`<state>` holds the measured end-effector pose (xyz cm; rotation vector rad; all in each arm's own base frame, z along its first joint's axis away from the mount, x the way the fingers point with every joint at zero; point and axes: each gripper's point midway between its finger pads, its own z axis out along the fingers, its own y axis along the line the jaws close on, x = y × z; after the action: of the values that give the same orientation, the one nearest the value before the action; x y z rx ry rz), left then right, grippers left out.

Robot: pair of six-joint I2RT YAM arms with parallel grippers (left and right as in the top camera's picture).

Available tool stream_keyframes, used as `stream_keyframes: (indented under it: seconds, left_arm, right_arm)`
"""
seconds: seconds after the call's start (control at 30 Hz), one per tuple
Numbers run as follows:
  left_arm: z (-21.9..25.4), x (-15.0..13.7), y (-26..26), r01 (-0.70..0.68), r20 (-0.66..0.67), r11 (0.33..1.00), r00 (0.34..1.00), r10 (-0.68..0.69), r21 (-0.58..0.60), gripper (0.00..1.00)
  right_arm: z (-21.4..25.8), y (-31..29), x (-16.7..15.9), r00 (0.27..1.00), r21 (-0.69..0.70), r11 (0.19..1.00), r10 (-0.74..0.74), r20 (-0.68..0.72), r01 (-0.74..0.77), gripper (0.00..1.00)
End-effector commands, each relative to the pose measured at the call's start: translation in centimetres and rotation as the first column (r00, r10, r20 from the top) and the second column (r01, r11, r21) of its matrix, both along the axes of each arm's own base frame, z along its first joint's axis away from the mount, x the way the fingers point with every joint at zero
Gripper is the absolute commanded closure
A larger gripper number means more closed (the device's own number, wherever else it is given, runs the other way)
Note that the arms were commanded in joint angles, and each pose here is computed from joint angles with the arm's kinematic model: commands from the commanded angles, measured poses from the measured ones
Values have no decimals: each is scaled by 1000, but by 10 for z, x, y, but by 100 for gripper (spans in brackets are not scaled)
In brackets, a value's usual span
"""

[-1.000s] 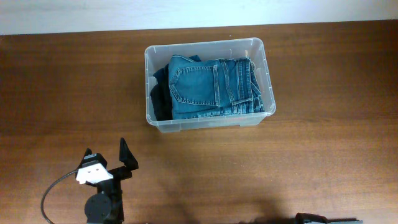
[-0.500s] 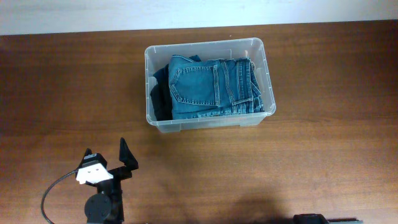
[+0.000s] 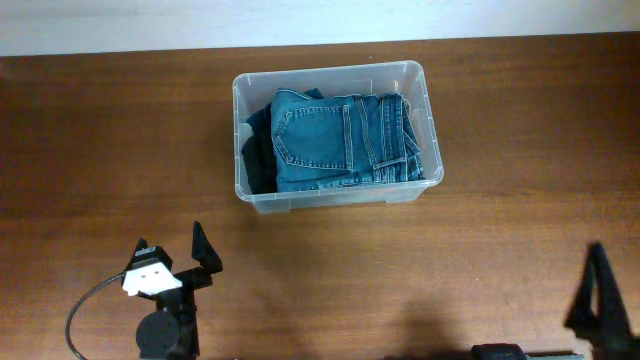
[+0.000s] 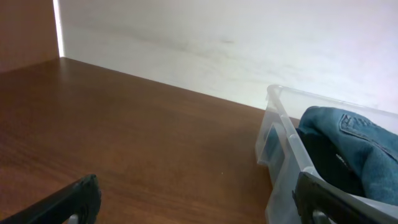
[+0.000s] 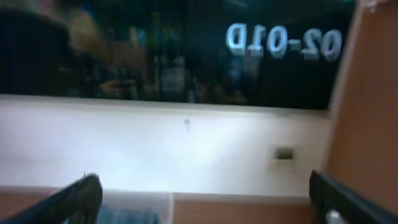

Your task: Pack container

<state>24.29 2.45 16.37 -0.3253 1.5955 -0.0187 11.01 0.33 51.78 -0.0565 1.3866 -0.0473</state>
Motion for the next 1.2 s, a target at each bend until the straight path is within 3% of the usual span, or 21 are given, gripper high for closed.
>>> stream_keyframes:
  seconds: [0.0, 0.33, 0.73, 1.17]
  left_arm:
    - [-1, 0, 1, -5, 2, 1000, 1000, 5, 12, 1]
    - [-1, 0, 1, -4, 1, 1000, 1000, 4, 12, 1]
    - [-1, 0, 1, -4, 1, 1000, 1000, 4, 12, 0]
    - [-1, 0, 1, -4, 2, 1000, 1000, 4, 12, 1]
  right_arm:
    - [-24, 25, 16, 988, -33, 988, 150, 44, -149, 1]
    - [-69, 38, 53, 950, -92, 973, 225, 217, -210, 2]
    - [-161, 37, 85, 949, -92, 974, 222, 222, -207, 2]
    - [-214, 33, 102, 961, -77, 979, 202, 189, -191, 2]
